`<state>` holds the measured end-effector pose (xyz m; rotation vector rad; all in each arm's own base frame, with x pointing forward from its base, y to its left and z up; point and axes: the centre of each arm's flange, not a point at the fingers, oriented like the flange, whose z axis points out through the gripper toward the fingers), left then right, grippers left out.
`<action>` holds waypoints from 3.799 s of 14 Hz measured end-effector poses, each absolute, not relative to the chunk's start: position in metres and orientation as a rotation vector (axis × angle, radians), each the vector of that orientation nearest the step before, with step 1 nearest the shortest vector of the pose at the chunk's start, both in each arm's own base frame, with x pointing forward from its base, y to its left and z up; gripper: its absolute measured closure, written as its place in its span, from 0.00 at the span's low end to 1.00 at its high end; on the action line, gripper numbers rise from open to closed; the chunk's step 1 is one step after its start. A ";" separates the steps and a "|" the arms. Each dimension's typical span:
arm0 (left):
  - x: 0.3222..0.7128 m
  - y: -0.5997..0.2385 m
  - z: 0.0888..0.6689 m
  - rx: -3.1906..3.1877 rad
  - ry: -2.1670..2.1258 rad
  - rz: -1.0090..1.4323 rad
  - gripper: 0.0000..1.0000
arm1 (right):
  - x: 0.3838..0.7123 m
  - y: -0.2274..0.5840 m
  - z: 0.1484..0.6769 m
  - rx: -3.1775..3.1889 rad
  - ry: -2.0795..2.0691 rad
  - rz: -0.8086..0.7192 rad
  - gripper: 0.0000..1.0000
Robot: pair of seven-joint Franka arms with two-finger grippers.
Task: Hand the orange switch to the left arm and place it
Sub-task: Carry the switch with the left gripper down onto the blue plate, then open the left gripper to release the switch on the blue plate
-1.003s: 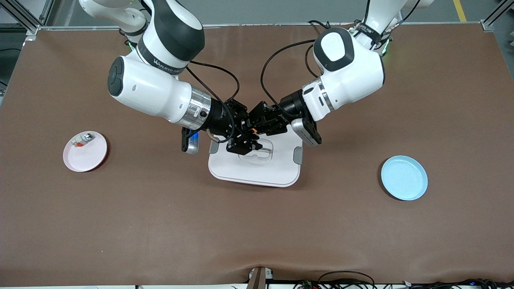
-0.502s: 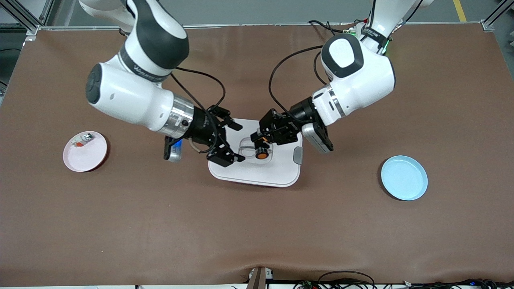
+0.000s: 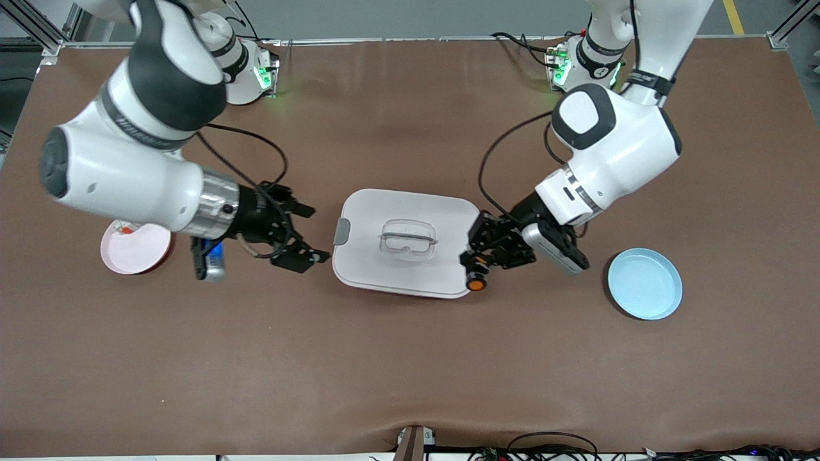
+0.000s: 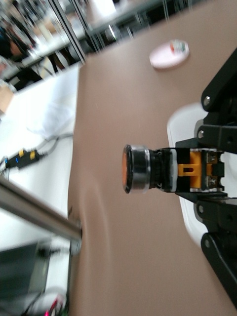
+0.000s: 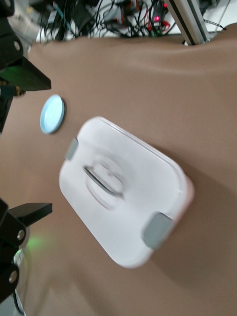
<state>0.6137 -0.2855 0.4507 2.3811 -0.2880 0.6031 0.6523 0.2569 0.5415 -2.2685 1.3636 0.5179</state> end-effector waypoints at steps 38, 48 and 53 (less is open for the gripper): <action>0.640 0.082 0.196 2.170 -2.268 -0.010 0.67 | 0.648 0.025 0.540 -3.111 0.059 0.449 0.00; 0.650 0.080 0.209 2.220 -2.280 0.031 0.04 | 0.616 -0.007 0.605 -3.109 0.130 0.387 0.00; 0.662 0.084 0.284 2.437 -2.182 0.106 0.00 | 0.599 -0.022 0.606 -3.080 0.138 0.517 0.00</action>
